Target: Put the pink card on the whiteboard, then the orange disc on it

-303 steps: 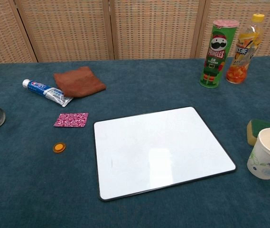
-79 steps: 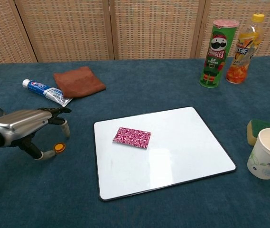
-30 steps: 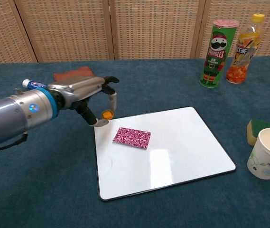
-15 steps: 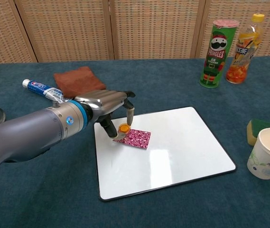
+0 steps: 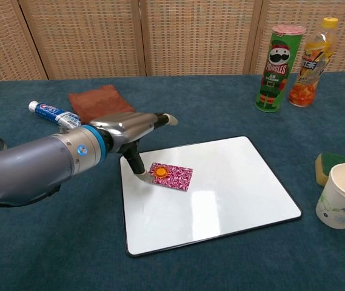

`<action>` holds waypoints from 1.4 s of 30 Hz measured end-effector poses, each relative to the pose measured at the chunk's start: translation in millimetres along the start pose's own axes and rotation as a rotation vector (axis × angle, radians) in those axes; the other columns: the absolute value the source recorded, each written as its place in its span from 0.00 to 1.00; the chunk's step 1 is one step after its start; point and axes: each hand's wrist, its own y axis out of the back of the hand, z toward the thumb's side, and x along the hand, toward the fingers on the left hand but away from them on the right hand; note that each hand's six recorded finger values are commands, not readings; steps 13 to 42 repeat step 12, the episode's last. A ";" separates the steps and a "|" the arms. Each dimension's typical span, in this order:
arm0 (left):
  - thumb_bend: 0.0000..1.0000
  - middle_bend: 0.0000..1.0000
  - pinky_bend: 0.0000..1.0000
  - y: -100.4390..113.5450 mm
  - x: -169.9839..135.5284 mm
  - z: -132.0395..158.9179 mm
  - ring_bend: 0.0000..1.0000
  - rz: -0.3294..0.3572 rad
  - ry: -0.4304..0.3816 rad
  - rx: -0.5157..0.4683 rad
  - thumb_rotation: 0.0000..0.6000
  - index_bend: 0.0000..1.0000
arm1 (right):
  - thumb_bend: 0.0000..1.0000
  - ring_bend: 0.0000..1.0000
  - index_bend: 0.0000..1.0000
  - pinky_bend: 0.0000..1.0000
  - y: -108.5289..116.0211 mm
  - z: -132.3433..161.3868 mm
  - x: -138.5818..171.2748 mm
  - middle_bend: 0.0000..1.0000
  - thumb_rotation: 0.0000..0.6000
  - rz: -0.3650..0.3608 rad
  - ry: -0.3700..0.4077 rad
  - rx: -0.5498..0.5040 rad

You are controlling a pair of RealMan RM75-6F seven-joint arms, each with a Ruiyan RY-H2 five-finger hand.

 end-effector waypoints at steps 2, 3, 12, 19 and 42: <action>0.13 0.00 0.00 7.6 -6.4 -4.6 0.00 0.021 -0.002 -0.015 1.00 0.00 | 0.00 0.00 0.00 0.00 0.0 -0.1 0.0 0.00 1.00 -0.001 0.000 0.003; 0.11 0.00 0.00 14.2 -12.4 -9.9 0.00 0.041 -0.002 -0.023 1.00 0.00 | 0.00 0.00 0.00 0.00 0.0 -0.1 0.1 0.00 1.00 -0.002 0.000 0.005; 0.00 0.00 0.00 72.7 -116.9 -140.1 0.00 0.287 0.210 -0.020 1.00 0.00 | 0.00 0.00 0.00 0.00 -0.7 2.1 0.9 0.00 1.00 -0.018 -0.003 0.044; 0.00 0.00 0.00 72.7 -116.9 -140.1 0.00 0.287 0.210 -0.020 1.00 0.00 | 0.00 0.00 0.00 0.00 -0.7 2.1 0.9 0.00 1.00 -0.018 -0.003 0.044; 0.00 0.00 0.00 72.7 -116.9 -140.1 0.00 0.287 0.210 -0.020 1.00 0.00 | 0.00 0.00 0.00 0.00 -0.7 2.1 0.9 0.00 1.00 -0.018 -0.003 0.044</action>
